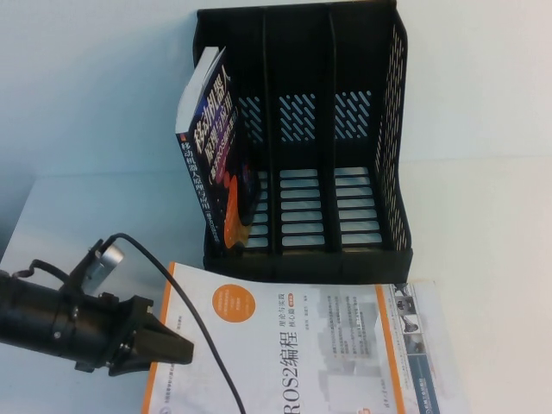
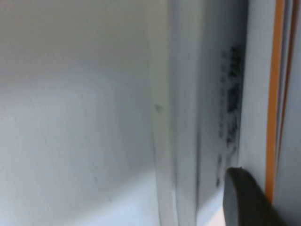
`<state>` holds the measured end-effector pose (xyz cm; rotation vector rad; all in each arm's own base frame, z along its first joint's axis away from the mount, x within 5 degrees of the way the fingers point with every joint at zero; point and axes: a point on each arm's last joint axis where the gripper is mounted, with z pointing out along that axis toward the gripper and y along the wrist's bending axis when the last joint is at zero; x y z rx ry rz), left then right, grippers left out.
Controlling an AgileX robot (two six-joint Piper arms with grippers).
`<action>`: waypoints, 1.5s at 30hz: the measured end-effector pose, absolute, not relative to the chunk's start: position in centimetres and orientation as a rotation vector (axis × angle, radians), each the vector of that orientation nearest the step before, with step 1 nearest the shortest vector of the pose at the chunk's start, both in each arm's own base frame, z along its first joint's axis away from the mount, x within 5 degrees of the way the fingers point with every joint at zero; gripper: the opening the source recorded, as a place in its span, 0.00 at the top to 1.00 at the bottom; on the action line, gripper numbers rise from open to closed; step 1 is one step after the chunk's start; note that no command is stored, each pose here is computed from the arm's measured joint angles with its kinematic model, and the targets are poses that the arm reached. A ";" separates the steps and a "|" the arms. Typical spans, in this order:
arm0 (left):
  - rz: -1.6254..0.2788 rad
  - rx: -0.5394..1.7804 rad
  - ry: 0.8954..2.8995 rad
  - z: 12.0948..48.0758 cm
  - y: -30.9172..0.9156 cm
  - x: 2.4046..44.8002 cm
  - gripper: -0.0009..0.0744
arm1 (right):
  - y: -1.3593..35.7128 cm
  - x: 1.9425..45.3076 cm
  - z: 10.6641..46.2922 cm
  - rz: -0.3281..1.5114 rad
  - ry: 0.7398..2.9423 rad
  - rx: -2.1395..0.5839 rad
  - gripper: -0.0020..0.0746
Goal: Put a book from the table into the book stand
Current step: Pick up the book with your left arm, then place the book on the book shelf
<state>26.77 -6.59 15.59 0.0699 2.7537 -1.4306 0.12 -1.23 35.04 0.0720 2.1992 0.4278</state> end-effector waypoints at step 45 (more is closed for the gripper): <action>-0.667 0.398 2.419 43.8 -16.1 31.0 0.85 | -2.1 0.4 35.0 0.290 2.184 0.072 0.97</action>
